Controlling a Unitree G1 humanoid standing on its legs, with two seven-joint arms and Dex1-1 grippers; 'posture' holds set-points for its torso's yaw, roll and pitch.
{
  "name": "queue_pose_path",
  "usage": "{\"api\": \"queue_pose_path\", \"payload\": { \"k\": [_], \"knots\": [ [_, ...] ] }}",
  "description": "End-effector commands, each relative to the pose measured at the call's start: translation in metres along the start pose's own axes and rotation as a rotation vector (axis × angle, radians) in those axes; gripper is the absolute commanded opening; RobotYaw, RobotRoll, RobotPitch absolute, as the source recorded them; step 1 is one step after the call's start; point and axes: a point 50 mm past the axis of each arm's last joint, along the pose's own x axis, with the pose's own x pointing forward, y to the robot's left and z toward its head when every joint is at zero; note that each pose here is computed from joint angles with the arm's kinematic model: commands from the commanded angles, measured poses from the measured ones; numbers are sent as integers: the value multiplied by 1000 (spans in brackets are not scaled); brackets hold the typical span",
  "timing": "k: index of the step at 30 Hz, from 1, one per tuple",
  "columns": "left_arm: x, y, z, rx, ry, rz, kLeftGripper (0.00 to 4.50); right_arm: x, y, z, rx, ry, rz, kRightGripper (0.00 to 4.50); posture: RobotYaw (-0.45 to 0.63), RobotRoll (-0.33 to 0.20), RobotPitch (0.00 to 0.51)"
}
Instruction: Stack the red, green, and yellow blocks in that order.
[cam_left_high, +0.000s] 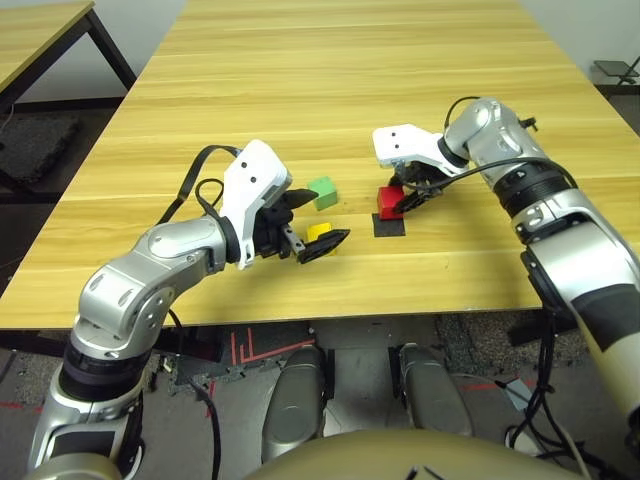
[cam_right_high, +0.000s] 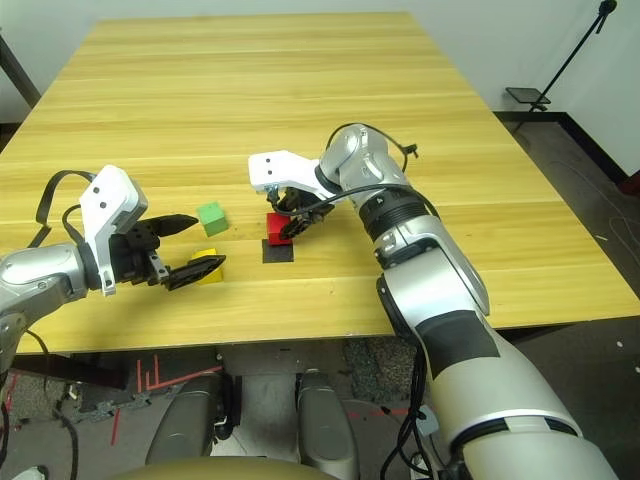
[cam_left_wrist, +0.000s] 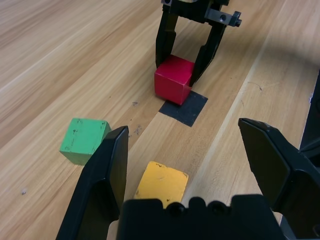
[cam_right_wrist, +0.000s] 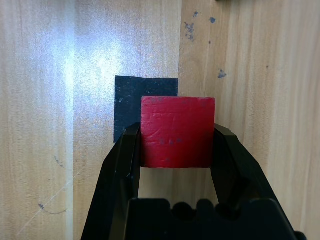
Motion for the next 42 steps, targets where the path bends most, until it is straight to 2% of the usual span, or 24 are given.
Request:
{"api": "queue_pose_path", "payload": {
  "k": [1,18,22,25,28,31,34,37,42],
  "knots": [
    [0,0,-2,-6,21,7,4500,5,7,3,-15,-1,29,2046,526,-237,99],
    [1,0,-1,-6,17,24,4500,15,15,-1,-5,-8,29,2046,526,-232,108],
    [4,4,1,-8,13,28,4500,16,16,-3,-10,-44,38,3347,511,-223,100],
    [9,12,6,4,10,45,4500,-1,12,-7,-3,-114,3,4428,494,-213,97],
    [17,27,17,35,-5,87,4500,-42,3,-19,44,-229,-91,4469,462,-203,86],
    [27,36,25,120,30,51,4500,-73,2,-38,66,-251,-186,4469,436,-191,74],
    [48,51,31,179,77,-3,4500,-103,14,-68,173,-327,-225,4469,366,-162,63],
    [60,63,29,214,116,-20,4500,-105,23,-76,199,-359,-223,4469,328,-146,58],
    [78,82,23,210,183,-59,4500,-94,38,-80,244,-392,-226,4469,258,-113,55]
  ]
}}
